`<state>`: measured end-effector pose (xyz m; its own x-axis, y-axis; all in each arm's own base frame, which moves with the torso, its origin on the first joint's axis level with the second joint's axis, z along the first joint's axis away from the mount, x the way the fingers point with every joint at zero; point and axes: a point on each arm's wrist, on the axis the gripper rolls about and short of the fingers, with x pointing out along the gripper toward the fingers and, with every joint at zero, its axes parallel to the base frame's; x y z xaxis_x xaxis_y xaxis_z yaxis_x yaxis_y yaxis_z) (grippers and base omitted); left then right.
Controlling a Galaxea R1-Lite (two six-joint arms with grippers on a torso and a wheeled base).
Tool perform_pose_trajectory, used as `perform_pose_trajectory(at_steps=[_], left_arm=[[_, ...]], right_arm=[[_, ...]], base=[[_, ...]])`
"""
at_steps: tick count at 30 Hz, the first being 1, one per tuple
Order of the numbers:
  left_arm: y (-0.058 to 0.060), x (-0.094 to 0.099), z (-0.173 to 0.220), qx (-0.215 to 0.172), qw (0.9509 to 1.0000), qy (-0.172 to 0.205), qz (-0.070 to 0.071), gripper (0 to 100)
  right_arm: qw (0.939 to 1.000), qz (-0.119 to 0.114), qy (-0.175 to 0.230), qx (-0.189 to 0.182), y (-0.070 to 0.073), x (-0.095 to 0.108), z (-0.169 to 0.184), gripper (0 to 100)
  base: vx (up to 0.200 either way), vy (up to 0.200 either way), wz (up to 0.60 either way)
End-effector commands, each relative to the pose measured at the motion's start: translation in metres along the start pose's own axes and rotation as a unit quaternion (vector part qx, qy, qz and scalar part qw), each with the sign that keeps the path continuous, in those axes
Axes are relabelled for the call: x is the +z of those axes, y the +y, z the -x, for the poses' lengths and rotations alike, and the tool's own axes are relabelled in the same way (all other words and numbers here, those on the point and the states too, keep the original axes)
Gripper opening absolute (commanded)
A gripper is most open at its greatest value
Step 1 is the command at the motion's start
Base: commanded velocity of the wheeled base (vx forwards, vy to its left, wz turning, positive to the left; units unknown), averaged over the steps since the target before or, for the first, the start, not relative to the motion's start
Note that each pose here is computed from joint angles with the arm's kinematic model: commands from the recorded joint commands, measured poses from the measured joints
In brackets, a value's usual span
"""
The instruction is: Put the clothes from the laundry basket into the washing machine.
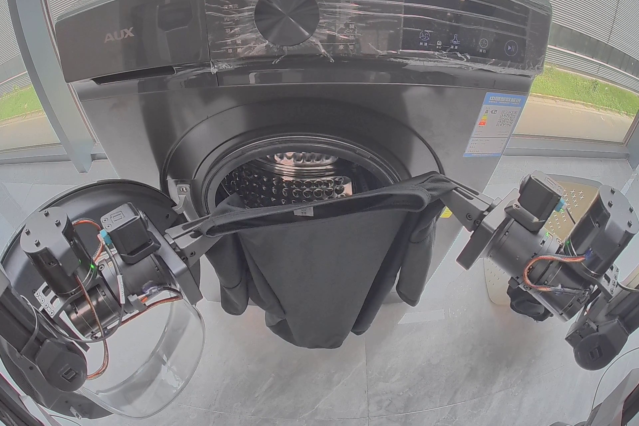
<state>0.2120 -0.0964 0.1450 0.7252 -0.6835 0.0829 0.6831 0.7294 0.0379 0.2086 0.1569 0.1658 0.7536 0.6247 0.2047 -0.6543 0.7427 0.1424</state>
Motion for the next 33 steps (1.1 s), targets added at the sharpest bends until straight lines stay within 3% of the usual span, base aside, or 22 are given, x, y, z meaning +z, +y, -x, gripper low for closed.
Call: perform_pose_trajectory(at_steps=[1, 9, 33], left_arm=[[0.000, 0.003, -0.004, 0.003, 1.0000, -0.008, -0.002, 0], [-0.001, 0.002, -0.008, 0.012, 0.9999, -0.008, 0.000, 0], [0.000, 0.002, -0.007, 0.019, 0.9998, -0.008, 0.001, 0]], right_arm=[[0.9999, 0.009, 0.001, -0.007, -0.003, 0.002, 0.008, 0], [0.9995, 0.019, 0.024, -0.011, -0.004, -0.004, 0.022, 0], [0.9996, 0.020, 0.018, -0.003, 0.000, -0.002, 0.020, 0]], base=[[0.000, 0.000, 0.00], [0.000, 0.000, 0.00], [0.000, 0.000, 0.00]])
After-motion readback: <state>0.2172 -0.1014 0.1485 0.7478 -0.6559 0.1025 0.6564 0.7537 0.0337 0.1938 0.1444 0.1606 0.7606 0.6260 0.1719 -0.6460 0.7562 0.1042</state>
